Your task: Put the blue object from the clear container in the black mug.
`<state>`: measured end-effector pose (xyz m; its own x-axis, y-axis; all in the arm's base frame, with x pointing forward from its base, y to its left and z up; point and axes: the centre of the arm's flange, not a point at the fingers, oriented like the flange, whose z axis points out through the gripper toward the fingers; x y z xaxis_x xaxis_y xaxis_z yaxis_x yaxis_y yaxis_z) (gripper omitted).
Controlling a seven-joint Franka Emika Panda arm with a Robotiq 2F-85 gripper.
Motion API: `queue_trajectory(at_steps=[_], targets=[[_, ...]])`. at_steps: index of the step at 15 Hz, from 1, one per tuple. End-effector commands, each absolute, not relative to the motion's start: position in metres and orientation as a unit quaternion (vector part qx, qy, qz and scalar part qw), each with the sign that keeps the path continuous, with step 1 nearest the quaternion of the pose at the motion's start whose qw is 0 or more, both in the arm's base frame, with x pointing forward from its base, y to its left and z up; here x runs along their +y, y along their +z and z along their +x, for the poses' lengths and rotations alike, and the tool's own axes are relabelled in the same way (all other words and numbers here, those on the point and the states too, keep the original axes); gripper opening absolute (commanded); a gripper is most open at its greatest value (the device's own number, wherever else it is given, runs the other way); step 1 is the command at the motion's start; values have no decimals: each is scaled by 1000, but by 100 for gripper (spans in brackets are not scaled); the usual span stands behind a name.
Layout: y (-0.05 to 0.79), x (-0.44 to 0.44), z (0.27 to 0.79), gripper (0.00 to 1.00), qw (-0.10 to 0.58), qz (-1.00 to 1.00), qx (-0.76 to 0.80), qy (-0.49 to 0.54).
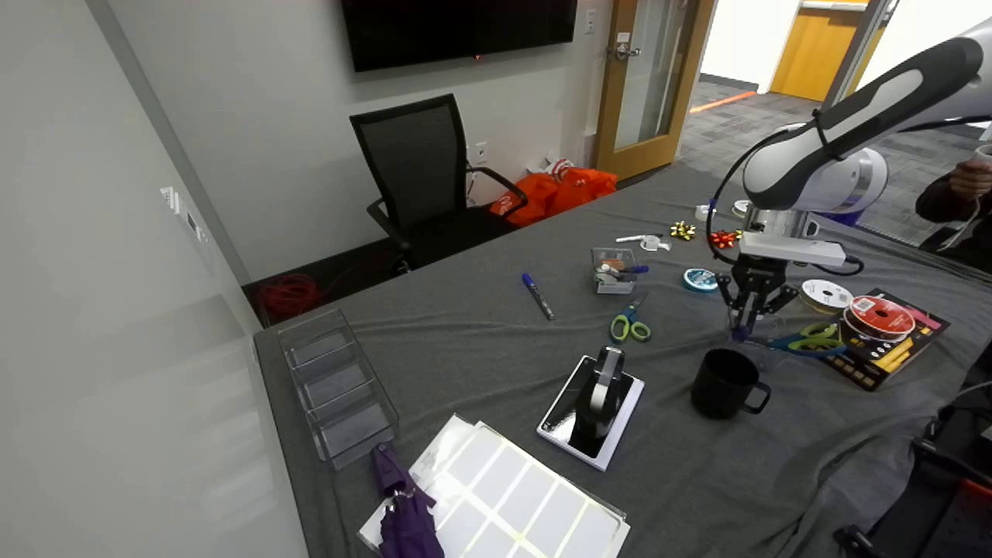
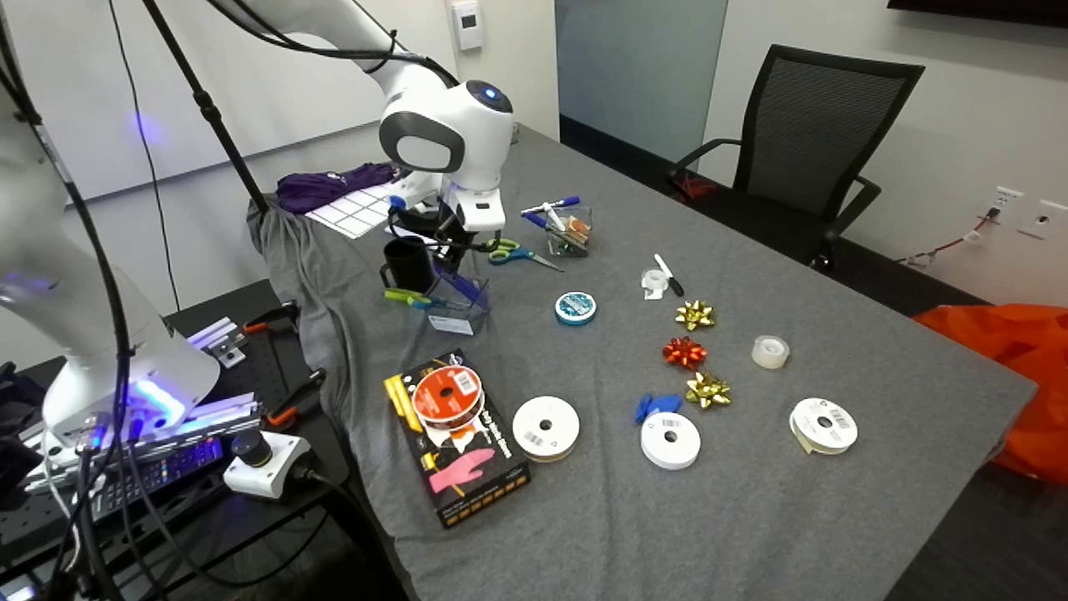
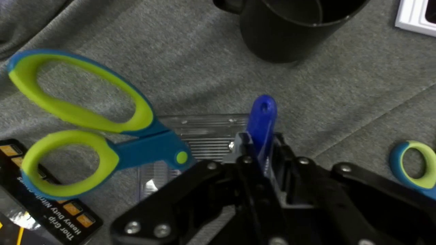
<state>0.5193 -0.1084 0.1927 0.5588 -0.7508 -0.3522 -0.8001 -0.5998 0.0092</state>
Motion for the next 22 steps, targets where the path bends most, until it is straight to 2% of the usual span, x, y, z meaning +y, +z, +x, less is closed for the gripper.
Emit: queue_trajectory(at_steps=[1,3,8,10,16,17,18,19,22], targets=[[202,-107,512,4,75,-879,442,161],[203,-107,513,0,74,-880,443,158],[204,-108,512,0,73,-881,441,157],[203,-109,511,28,72,-883,435,161],[203,-106,501,69,88,-890,405,189],[201,-105,500,25,88,-891,402,190],[200,-105,499,29,88,-891,401,192],[199,-104,498,28,88,-891,401,193],[197,-104,498,8,87,-891,402,195]])
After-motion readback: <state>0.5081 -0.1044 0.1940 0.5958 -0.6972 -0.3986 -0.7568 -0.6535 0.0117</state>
